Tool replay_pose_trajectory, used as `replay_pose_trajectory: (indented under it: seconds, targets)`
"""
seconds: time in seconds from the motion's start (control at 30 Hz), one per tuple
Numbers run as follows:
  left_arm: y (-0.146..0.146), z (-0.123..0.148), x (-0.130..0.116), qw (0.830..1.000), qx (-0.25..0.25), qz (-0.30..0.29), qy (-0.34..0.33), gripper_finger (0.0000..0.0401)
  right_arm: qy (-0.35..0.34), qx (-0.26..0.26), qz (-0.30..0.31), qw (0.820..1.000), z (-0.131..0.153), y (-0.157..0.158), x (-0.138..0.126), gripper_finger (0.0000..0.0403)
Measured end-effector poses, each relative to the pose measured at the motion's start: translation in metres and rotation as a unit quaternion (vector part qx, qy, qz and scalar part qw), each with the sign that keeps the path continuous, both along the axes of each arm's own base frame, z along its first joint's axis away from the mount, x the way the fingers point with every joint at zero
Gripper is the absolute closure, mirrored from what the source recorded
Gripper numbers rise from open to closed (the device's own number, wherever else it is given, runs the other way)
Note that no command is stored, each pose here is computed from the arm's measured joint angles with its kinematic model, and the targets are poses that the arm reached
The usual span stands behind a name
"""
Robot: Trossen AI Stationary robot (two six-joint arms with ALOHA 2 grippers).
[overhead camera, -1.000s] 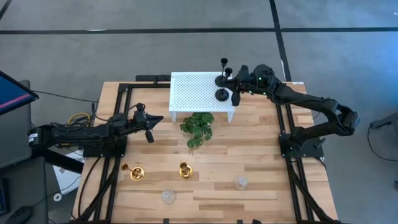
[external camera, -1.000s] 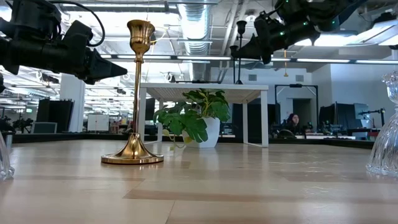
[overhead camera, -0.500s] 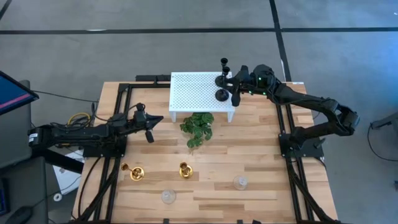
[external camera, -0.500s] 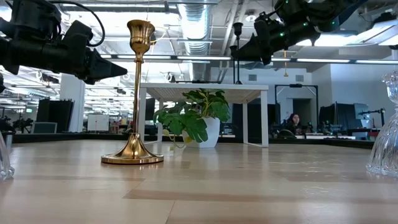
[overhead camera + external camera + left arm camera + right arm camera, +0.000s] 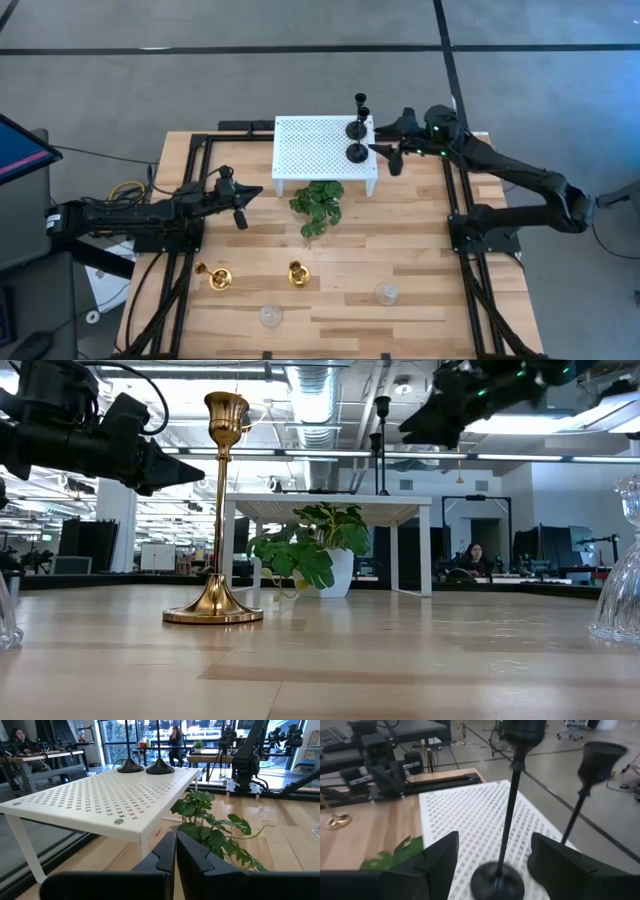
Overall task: Pick & Place candle stick holders
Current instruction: Put the left gold candle holder on the shelf
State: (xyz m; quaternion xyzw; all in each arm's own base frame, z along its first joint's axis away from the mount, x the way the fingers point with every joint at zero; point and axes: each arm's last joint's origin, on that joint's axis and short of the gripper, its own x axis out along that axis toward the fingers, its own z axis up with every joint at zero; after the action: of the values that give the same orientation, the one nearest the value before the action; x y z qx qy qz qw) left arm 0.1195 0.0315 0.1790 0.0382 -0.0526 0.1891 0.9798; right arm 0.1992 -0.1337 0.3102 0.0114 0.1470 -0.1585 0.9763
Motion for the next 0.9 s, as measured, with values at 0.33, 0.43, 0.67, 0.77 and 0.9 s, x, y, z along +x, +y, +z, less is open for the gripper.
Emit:
replay_pose_trajectory:
  seconds: [0.33,0.43,0.67,0.77,0.9]
  targets:
    - [0.0,0.0,0.0,1.0,0.0,0.0,0.0,0.0387,0.074,0.053,0.002,0.996,0.006,0.035,-0.048,0.0268]
    - [0.0,0.0,0.0,1.0,0.0,0.0,0.0,0.0387,0.104,0.073,0.009,0.992,0.002,0.045,-0.057,0.0322]
    - [0.0,0.0,0.0,1.0,0.0,0.0,0.0,0.0387,0.144,0.073,0.055,0.985,-0.015,0.065,-0.065,0.0392]
    - [0.0,0.0,0.0,1.0,0.0,0.0,0.0,0.0387,0.134,0.071,0.072,0.986,-0.029,0.072,-0.066,0.0398]
    - [0.0,0.0,0.0,1.0,0.0,0.0,0.0,0.0387,0.093,0.07,0.084,0.99,-0.051,0.08,-0.067,0.04]
